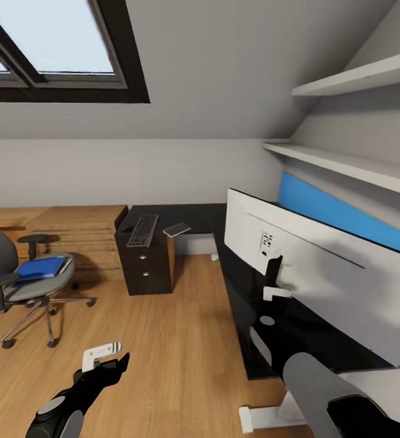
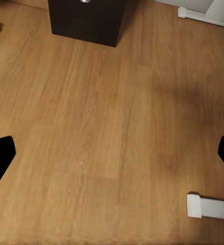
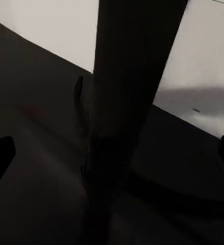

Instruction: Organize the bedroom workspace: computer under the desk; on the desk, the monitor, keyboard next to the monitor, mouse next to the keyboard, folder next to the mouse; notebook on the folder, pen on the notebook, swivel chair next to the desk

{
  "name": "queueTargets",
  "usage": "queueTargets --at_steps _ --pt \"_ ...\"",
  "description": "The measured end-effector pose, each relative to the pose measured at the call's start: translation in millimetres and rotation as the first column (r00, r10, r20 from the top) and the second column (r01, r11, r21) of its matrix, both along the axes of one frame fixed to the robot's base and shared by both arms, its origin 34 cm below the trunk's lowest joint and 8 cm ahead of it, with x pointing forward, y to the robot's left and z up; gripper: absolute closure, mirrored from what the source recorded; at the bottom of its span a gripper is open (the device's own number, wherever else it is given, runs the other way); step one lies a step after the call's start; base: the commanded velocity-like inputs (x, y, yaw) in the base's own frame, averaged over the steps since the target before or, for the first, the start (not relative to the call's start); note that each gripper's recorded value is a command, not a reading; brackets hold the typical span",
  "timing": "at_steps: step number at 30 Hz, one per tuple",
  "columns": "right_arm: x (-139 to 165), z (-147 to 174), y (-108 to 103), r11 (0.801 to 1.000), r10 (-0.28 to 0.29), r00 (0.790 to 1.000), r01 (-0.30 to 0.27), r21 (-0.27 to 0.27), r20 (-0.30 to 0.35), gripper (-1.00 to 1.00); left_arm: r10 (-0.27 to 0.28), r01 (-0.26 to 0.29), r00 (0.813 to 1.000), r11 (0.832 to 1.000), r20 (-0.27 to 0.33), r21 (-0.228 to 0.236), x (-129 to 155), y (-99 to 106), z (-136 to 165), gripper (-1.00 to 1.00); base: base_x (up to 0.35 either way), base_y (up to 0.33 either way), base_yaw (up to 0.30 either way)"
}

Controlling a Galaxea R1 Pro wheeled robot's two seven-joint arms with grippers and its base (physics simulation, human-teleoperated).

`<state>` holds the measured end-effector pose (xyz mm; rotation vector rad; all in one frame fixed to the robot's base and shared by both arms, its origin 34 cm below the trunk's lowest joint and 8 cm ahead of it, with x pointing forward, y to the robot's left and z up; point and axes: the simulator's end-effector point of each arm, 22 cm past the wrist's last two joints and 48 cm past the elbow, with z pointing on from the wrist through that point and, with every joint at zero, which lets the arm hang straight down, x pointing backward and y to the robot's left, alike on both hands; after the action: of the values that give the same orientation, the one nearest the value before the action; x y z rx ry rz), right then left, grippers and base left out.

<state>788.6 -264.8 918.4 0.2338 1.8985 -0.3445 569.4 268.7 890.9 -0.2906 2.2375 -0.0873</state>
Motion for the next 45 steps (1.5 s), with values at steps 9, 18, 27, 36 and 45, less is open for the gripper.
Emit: queueTargets --at_steps 9,18,27,36,45 --pt "0 0 0 1.0 0.001 1.0 -0.001 0.0 0.0 -1.0 0.003 -0.003 1.0 1.0 -0.001 0.001 0 1 0 -1.0 -0.301 -0.03 0.0" --pt "0 0 0 1.0 -0.001 1.0 0.001 0.0 0.0 -1.0 0.008 -0.008 1.0 1.0 0.001 0.005 0 4 0 -1.0 -0.089 -0.294 0.0" --pt "0 1 -1 1.0 -0.002 1.0 0.002 0.001 0.001 -1.0 0.038 -0.038 0.999 0.999 0.002 0.009 -1 18 1 -1.0 0.014 -0.341 0.0" --pt "-1 1 -1 1.0 -0.002 1.0 0.002 0.0 -0.001 -1.0 0.042 -0.042 0.999 0.999 0.004 0.008 -1 20 1 -1.0 0.096 -0.331 0.0" --pt "-1 0 -2 1.0 -0.004 1.0 0.004 0.0 -0.002 -1.0 0.072 -0.072 0.997 0.997 0.005 0.008 -2 32 2 -1.0 0.179 -0.269 0.0"
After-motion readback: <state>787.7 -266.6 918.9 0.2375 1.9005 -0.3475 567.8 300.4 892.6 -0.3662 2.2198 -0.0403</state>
